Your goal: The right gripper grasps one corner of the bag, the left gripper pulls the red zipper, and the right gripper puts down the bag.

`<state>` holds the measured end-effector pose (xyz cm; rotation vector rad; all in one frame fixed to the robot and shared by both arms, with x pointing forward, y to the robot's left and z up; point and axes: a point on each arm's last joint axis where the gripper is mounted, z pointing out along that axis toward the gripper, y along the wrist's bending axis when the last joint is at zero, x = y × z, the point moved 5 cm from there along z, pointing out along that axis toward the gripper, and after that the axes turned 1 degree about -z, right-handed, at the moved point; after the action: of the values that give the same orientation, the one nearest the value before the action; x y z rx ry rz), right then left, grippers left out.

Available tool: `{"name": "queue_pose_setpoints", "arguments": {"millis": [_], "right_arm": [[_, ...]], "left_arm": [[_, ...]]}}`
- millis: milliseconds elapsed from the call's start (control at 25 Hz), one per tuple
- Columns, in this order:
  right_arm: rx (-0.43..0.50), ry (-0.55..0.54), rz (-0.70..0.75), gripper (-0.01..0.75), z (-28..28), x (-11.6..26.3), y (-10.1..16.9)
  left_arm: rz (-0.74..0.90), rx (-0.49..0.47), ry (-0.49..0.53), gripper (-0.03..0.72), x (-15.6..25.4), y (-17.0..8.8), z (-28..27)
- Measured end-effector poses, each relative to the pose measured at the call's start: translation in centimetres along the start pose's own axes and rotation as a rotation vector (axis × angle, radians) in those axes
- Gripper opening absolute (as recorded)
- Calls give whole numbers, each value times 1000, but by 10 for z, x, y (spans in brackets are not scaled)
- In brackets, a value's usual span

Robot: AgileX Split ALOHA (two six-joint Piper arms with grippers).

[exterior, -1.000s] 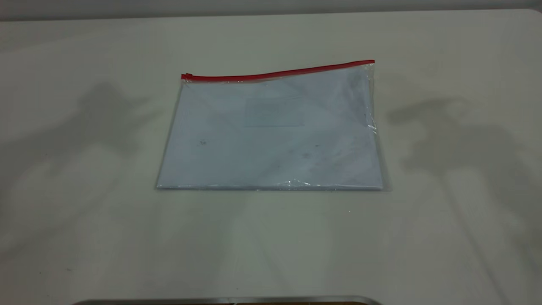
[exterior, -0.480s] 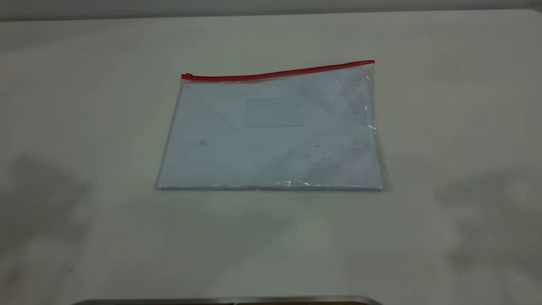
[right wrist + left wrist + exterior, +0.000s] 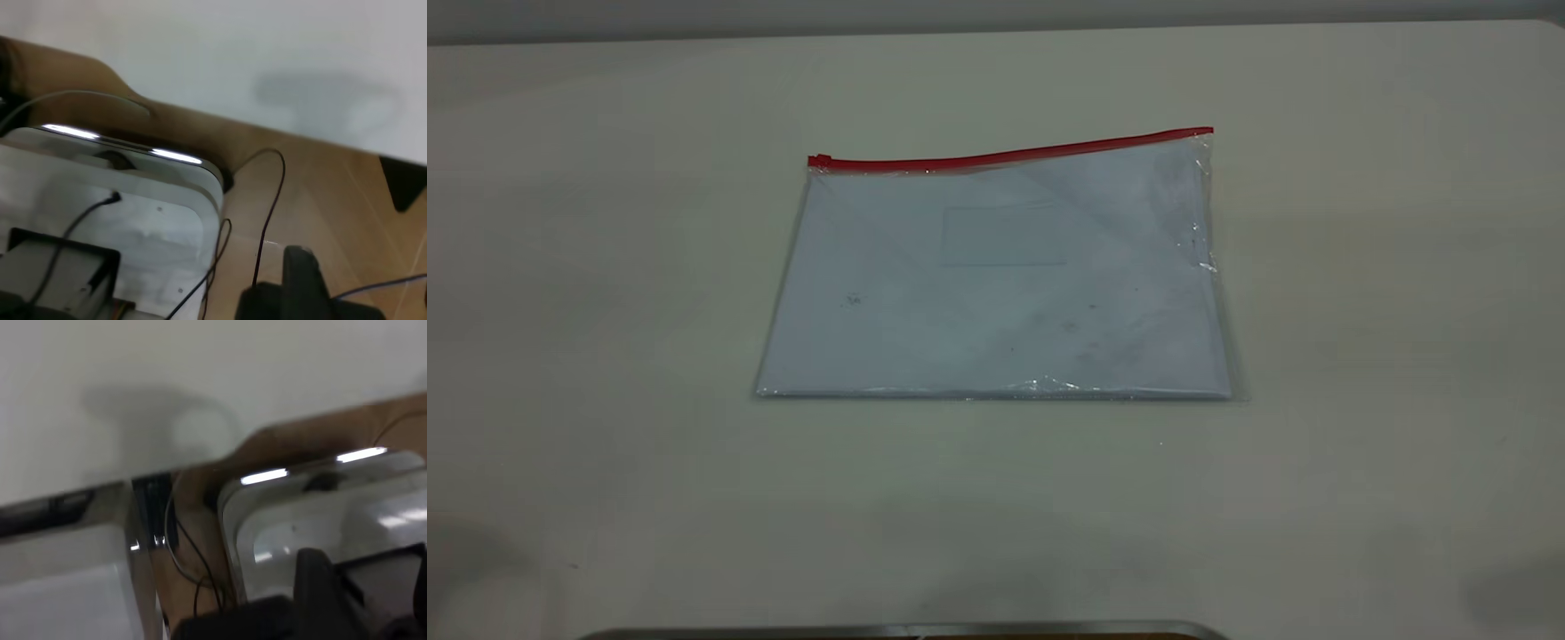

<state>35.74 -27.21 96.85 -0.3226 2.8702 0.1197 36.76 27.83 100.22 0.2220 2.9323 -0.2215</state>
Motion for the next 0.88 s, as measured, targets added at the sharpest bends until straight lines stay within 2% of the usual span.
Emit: {"name": "queue_pose_setpoints", "arguments": {"millis": [80, 240, 400, 880], "right_arm": [[19, -4, 25, 468, 7, 11, -2], [32, -55, 42, 468, 4, 11, -3], [27, -56, 45, 468, 4, 11, -3], [27, -57, 45, 468, 4, 11, -3]], "left_arm": [[1, -17, -18, 403, 13, 2, 8], [13, -73, -66, 403, 35, 7, 19], [12, -116, -102, 403, 52, 11, 20], [37, -154, -418, 403, 77, 3, -6]]}}
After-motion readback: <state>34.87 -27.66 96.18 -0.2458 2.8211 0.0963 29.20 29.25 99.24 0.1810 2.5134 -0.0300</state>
